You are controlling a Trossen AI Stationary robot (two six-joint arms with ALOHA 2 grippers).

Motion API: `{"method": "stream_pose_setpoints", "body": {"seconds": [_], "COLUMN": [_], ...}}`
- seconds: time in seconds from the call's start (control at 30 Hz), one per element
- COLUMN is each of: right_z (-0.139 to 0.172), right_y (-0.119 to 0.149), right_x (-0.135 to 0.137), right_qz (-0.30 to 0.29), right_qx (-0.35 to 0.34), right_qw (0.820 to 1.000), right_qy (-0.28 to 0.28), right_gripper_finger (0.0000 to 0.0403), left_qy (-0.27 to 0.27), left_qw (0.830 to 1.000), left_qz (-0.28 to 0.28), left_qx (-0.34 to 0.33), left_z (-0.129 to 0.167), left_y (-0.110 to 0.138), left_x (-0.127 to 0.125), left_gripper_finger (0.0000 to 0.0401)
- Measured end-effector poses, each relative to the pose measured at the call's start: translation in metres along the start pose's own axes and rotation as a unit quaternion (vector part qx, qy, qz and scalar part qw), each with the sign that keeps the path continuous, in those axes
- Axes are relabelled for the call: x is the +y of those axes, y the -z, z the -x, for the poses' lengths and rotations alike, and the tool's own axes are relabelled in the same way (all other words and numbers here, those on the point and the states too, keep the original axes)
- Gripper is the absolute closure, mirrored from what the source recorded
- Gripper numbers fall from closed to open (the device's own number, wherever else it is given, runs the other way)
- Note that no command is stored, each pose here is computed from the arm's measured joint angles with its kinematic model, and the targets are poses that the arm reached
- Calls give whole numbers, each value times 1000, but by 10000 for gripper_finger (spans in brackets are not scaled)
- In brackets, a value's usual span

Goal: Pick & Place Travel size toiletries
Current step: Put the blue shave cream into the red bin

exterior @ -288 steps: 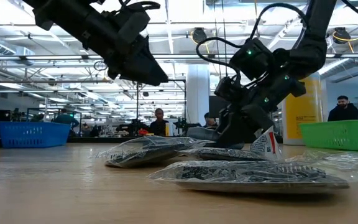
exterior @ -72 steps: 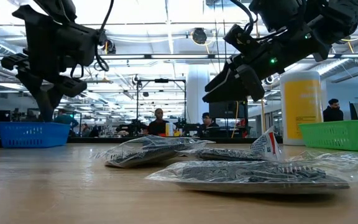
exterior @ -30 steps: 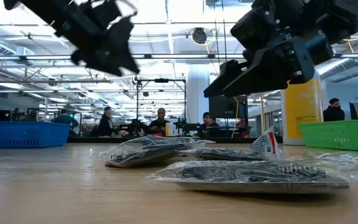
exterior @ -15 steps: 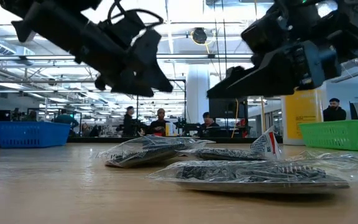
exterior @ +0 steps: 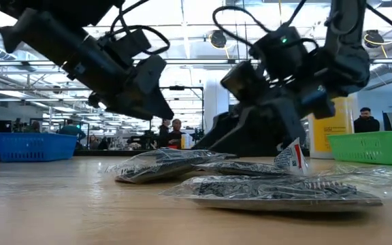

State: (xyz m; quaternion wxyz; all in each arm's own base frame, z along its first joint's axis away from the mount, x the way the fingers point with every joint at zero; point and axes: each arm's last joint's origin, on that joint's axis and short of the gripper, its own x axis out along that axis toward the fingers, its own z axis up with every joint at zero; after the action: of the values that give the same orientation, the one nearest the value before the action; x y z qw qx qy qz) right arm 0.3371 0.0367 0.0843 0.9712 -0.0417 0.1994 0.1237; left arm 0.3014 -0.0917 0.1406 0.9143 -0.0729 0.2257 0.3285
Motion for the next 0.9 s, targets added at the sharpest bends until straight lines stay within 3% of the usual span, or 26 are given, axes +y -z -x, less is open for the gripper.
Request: {"method": "stream_pose_setpoints", "body": {"seconds": [0.2, 0.4, 0.67, 0.9], "right_z": [-15, -26, -21, -8], "right_y": [2, 6, 7, -9], "right_x": [-13, -22, -27, -23], "right_qz": [5, 1, -13, -11], "right_qx": [0, 4, 49, 89], "right_qw": [1000, 1000, 999, 996], "right_qy": [14, -14, -8, 22], "right_gripper_finger": [69, 94, 192, 287], "left_qy": [-24, -41, -51, -36], "left_qw": [1000, 999, 998, 998], "left_qz": [16, 34, 39, 47], "left_qx": [-4, -11, -11, 13], "left_z": [13, 27, 31, 27], "left_y": [12, 23, 27, 25], "left_x": [-2, -3, -1, -1], "left_gripper_finger": [119, 119, 119, 119]}}
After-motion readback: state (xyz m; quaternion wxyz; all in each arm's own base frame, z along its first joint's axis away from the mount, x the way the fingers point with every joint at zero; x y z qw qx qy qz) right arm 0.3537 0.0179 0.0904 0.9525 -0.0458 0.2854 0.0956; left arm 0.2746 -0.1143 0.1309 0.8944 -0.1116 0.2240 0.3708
